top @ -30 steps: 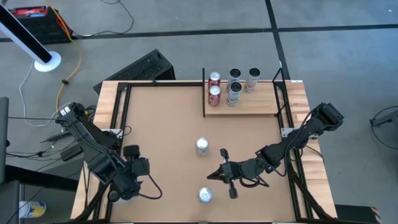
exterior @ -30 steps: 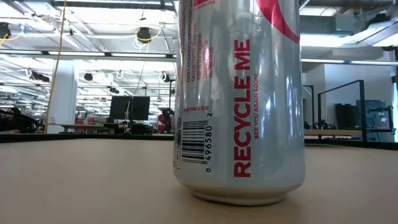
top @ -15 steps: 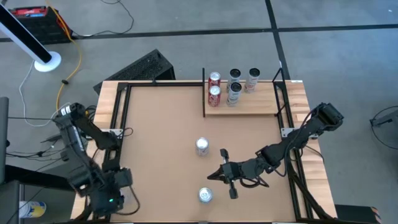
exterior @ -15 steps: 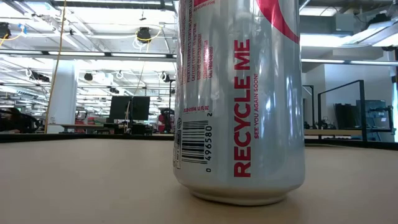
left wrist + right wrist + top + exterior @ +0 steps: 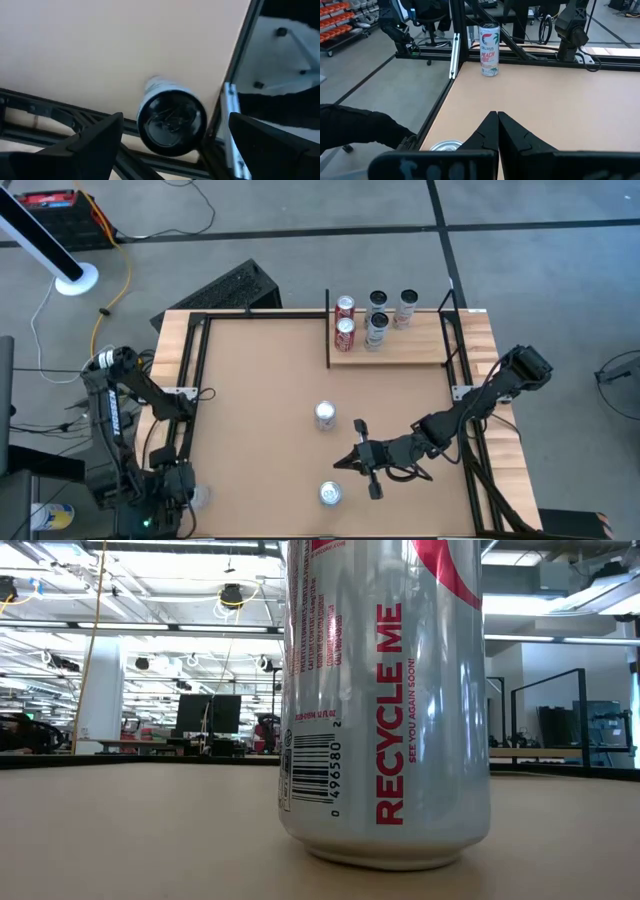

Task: Place canned beverage on shelf
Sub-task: Put the bottom left pink soda can on the shelf

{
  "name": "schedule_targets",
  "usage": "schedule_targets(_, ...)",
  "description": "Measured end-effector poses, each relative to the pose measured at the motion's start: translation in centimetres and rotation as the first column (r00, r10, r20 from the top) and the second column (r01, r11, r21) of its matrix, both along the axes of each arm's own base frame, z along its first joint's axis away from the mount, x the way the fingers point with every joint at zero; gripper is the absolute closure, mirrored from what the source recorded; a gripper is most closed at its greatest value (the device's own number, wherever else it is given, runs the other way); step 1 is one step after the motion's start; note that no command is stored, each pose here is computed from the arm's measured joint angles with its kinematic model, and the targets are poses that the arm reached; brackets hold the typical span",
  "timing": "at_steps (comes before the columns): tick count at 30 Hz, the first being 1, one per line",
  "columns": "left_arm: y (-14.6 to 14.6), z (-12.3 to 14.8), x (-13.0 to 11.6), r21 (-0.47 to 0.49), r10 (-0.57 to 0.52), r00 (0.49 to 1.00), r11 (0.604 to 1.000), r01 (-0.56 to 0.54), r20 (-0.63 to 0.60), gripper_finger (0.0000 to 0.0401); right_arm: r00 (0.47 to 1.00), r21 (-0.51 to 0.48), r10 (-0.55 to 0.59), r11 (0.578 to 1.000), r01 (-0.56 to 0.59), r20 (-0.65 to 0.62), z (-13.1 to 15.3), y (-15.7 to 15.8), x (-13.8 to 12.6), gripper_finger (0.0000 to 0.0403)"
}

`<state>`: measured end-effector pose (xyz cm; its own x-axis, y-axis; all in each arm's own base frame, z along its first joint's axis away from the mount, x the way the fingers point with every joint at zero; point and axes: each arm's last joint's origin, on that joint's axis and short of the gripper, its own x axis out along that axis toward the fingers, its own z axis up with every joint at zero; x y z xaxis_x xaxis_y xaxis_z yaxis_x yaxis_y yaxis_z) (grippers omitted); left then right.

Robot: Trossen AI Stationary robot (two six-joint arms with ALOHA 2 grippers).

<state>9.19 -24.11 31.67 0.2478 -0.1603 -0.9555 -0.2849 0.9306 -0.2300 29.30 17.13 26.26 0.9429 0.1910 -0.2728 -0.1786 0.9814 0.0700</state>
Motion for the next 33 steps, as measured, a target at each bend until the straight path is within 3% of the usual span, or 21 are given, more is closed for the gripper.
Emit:
schedule_targets(6,-0.4,-1.8,-0.2,0.025,-0.081,0.997,0.996,0.081,0.008,0.0056,1.0,-0.014,0.001,1.0,-0.001,-0.018,-0.2,0.0,0.0,0.038)
schedule_targets(12,-0.4,-3.3,-0.3,0.031,-0.093,0.995,0.995,0.093,-0.023,0.0056,1.0,-0.017,0.0,1.0,-0.001,-0.024,-0.3,-0.1,-0.1,0.038)
schedule_targets(25,-0.7,-3.6,-0.2,0.031,-0.115,0.993,0.993,0.116,-0.028,0.0058,1.0,-0.016,-0.002,1.0,0.001,-0.028,-0.3,-0.1,0.0,0.038)
schedule_targets(28,-0.7,-3.6,-0.2,0.034,-0.124,0.992,0.992,0.125,-0.027,0.0079,1.0,-0.016,-0.002,1.0,0.001,-0.027,-0.3,-0.1,0.0,0.038)
schedule_targets(33,-0.6,-3.6,-0.1,0.036,-0.143,0.989,0.989,0.144,-0.027,0.0158,1.0,-0.017,-0.001,1.0,0.001,-0.03,-0.3,-0.1,-0.1,0.038)
